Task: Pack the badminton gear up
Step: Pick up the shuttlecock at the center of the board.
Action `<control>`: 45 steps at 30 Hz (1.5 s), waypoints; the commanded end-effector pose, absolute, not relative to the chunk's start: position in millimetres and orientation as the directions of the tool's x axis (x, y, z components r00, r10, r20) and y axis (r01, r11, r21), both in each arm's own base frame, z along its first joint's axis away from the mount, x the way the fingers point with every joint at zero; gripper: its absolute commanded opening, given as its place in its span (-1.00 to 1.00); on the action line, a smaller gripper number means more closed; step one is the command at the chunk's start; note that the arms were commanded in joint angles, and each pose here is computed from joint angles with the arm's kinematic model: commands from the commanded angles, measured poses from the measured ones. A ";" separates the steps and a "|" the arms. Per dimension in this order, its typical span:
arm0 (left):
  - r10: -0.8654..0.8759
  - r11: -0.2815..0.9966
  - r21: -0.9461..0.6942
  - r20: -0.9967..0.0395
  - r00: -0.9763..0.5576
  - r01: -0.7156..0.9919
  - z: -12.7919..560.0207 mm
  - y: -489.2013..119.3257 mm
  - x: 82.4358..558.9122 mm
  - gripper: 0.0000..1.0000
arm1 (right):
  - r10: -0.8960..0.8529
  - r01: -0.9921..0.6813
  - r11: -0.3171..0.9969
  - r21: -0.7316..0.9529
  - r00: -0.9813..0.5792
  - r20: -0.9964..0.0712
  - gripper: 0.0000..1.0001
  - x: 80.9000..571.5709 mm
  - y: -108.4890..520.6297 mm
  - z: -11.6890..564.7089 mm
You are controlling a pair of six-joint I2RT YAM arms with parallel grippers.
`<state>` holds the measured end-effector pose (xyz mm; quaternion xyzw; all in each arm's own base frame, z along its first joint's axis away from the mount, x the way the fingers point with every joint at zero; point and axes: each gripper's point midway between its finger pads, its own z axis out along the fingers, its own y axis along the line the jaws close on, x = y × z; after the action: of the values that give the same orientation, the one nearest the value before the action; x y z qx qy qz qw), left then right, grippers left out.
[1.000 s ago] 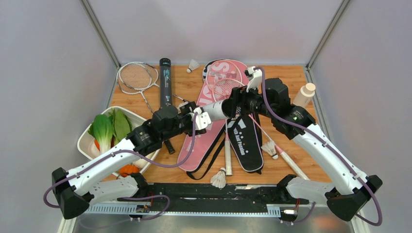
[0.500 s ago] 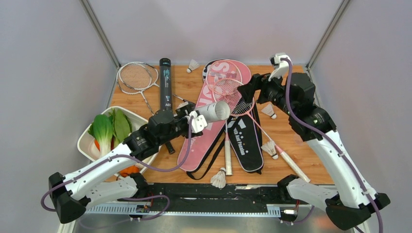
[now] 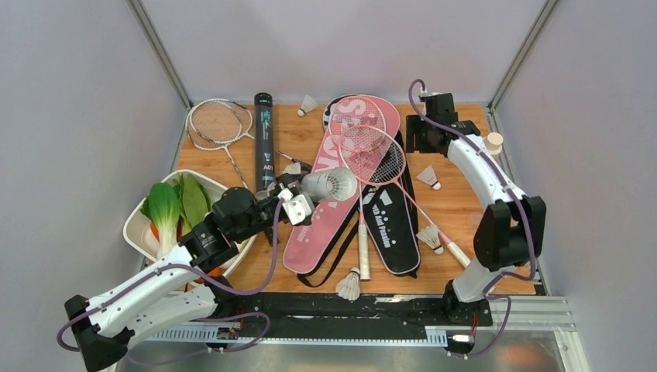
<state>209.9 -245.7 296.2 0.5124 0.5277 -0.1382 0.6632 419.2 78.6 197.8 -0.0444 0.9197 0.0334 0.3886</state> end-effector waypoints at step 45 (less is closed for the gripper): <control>0.261 0.462 0.525 -0.851 0.456 0.715 322.1 -251.7 204.7 -1.00 | 0.377 0.429 0.894 0.132 -0.559 -0.739 -1.00 426.7 41.7 227.5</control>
<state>204.3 -248.5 297.7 0.5076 0.5182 -0.1574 0.6701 406.0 12.6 125.4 0.3019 0.8918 -0.1525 0.3005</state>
